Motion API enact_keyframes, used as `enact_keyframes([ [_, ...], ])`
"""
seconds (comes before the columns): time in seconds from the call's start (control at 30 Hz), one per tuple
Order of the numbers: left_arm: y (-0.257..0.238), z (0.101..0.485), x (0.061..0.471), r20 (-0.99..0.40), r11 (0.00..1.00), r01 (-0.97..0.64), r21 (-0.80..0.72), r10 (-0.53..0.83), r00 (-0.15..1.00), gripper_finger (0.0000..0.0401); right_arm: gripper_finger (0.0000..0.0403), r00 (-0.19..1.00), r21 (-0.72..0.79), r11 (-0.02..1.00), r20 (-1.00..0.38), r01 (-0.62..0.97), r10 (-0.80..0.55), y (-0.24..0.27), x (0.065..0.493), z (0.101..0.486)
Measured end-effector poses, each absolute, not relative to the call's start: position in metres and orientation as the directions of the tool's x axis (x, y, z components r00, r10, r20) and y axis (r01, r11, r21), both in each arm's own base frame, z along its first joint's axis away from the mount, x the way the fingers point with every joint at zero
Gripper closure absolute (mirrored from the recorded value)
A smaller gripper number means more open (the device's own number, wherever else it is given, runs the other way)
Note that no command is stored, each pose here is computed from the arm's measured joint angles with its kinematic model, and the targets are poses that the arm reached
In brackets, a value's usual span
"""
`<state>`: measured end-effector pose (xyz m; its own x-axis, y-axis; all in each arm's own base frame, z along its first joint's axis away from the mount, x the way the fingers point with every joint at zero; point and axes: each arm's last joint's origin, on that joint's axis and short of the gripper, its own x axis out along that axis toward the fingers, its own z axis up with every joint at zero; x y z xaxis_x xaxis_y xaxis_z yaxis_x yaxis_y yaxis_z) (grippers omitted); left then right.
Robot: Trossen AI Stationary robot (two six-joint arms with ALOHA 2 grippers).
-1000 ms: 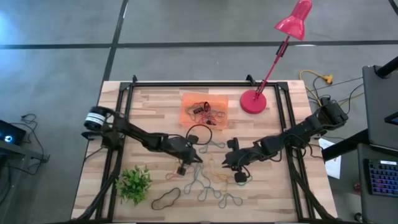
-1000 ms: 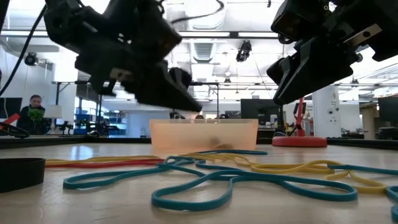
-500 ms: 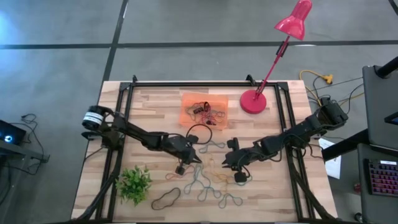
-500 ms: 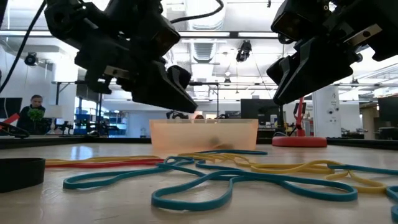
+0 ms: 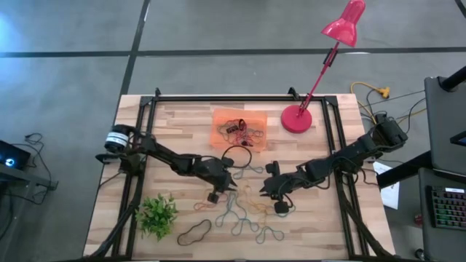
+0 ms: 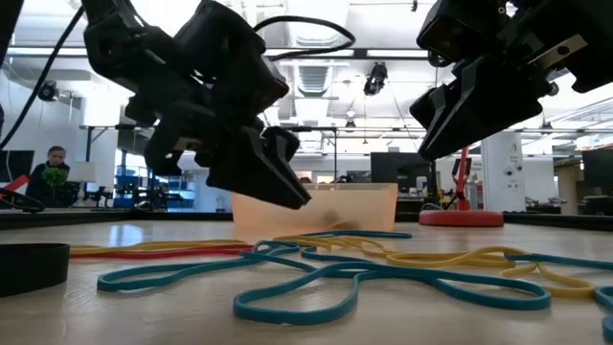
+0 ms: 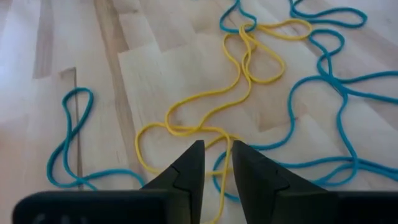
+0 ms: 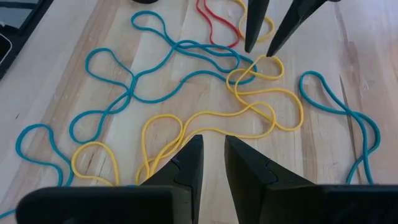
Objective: Pick and place rubber bands into bin
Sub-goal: Put the yellow rubber band into the orange bin
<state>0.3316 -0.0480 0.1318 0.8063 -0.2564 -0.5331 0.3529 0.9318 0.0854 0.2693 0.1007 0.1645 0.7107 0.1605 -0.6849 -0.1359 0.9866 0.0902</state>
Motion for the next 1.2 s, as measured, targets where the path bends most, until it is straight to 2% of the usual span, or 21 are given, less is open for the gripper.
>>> enact_keyframes([
  [0.87, -0.044, 0.103, 0.345, -0.588, 0.934, 0.357, 0.034, -0.270, 0.763, 0.0334, 0.0346, 0.719, 0.082, 0.986, -0.675, -0.147, 0.163, 0.101, 0.270, 0.165],
  [0.97, -0.043, 0.105, 0.345, -0.587, 0.935, 0.353, 0.035, -0.267, 0.764, 0.0346, 0.0346, 0.719, 0.081, 0.986, -0.676, -0.147, 0.163, 0.101, 0.270, 0.165],
  [1.13, -0.042, 0.105, 0.345, -0.589, 0.931, 0.361, 0.044, -0.268, 0.762, 0.0394, 0.0346, 0.718, 0.081, 0.986, -0.676, -0.147, 0.163, 0.101, 0.270, 0.165],
  [1.2, -0.042, 0.105, 0.345, -0.589, 0.932, 0.360, 0.046, -0.266, 0.763, 0.0396, 0.0346, 0.718, 0.081, 0.986, -0.677, -0.147, 0.163, 0.101, 0.270, 0.165],
])
